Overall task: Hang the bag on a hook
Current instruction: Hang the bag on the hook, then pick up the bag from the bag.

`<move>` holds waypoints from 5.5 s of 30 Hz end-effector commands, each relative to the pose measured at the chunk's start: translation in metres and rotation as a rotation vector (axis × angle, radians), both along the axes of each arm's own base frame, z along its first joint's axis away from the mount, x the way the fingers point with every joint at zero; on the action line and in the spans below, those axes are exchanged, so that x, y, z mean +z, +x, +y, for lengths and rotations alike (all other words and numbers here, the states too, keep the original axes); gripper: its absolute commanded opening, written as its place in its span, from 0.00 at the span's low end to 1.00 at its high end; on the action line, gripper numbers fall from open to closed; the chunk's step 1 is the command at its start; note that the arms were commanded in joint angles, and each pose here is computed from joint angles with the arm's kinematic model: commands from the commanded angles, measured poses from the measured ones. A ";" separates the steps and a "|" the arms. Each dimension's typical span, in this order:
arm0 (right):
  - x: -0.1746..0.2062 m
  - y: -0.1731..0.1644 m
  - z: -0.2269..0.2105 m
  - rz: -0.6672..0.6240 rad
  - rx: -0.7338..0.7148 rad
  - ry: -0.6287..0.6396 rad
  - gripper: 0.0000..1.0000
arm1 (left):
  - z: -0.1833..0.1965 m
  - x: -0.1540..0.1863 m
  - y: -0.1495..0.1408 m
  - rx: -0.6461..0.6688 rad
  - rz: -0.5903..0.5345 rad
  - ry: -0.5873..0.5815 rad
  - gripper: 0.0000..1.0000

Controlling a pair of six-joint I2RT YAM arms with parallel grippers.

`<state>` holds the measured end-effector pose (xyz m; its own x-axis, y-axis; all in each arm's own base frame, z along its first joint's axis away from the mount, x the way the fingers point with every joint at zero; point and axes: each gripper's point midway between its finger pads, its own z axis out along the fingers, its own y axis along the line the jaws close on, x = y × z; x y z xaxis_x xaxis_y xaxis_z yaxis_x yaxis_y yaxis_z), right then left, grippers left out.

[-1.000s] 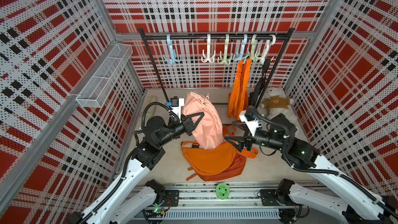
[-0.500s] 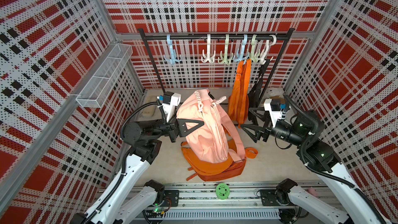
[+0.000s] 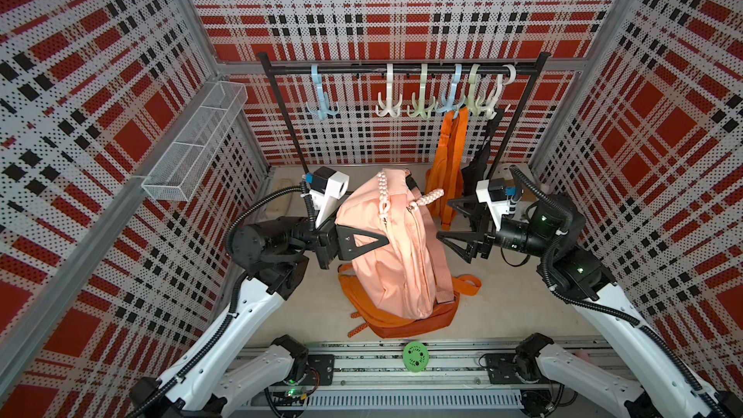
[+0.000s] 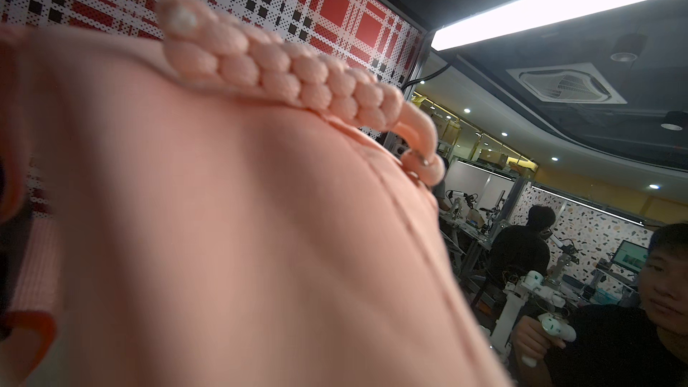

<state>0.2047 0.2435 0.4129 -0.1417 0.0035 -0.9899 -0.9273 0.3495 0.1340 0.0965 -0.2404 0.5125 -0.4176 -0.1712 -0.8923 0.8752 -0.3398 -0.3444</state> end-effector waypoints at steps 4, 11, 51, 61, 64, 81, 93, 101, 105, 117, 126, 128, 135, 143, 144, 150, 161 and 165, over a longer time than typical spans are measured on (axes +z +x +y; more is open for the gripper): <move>0.031 0.000 0.009 -0.131 0.066 0.001 1.00 | 0.001 0.016 -0.018 -0.048 -0.022 -0.009 0.00; 0.038 -0.001 0.034 -0.106 0.267 0.012 1.00 | -0.001 0.018 -0.026 -0.066 -0.041 -0.016 0.00; 0.084 0.092 -0.018 -0.224 -0.412 0.071 0.00 | -0.013 -0.009 0.070 0.249 0.017 0.008 0.00; 0.114 0.173 -0.029 -0.286 -0.702 0.026 0.00 | -0.038 -0.001 0.118 0.340 -0.058 0.020 0.00; 0.118 0.191 -0.025 -0.296 -0.733 0.015 0.00 | -0.044 -0.003 0.133 0.371 -0.075 0.048 0.00; 0.127 0.238 -0.018 -0.332 -0.777 0.013 0.00 | -0.057 0.003 0.179 0.382 -0.049 0.053 0.00; 0.094 0.258 -0.003 -0.274 -0.707 -0.061 0.00 | -0.059 -0.024 0.192 0.373 0.026 0.100 0.00; 0.077 0.259 0.000 -0.247 -0.679 -0.100 0.00 | -0.058 -0.054 0.195 0.369 0.093 0.145 0.00; 0.070 0.253 -0.005 -0.245 -0.690 -0.105 0.03 | -0.058 -0.077 0.193 0.372 0.131 0.175 0.00; 0.082 0.212 -0.019 -0.250 -0.661 -0.066 0.69 | -0.062 -0.105 0.197 0.374 0.187 0.227 0.42; 0.086 0.166 -0.040 -0.240 -0.653 -0.012 0.85 | -0.054 -0.136 0.193 0.488 0.172 0.352 0.87; 0.084 0.158 -0.043 -0.229 -0.652 -0.002 0.86 | -0.048 -0.139 0.191 0.535 0.155 0.385 0.89; 0.067 0.136 -0.044 -0.176 -0.621 0.004 0.87 | -0.026 -0.146 0.183 0.664 0.115 0.458 0.91; -0.018 0.117 -0.015 -0.102 -0.575 -0.241 0.98 | 0.019 -0.172 0.183 0.877 0.172 0.456 0.91; -0.027 0.112 -0.009 -0.094 -0.549 -0.269 0.98 | 0.026 -0.179 0.186 0.909 0.198 0.453 0.91; -0.096 0.073 0.029 -0.013 -0.354 -0.491 0.98 | 0.104 -0.217 0.200 1.112 0.444 0.264 0.92; -0.195 -0.013 0.054 0.174 -0.075 -0.782 1.00 | 0.149 -0.245 0.186 1.189 0.579 0.143 0.92; -0.223 -0.029 0.061 0.224 -0.041 -0.857 1.00 | 0.147 -0.242 0.182 1.177 0.580 0.130 0.92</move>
<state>0.1859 0.3050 0.2099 -0.3165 -0.6795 -0.6619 -0.8934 0.4480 -0.0328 0.2819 -0.0916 0.2632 -0.4110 -0.6044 -0.6825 0.3144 0.6088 -0.7284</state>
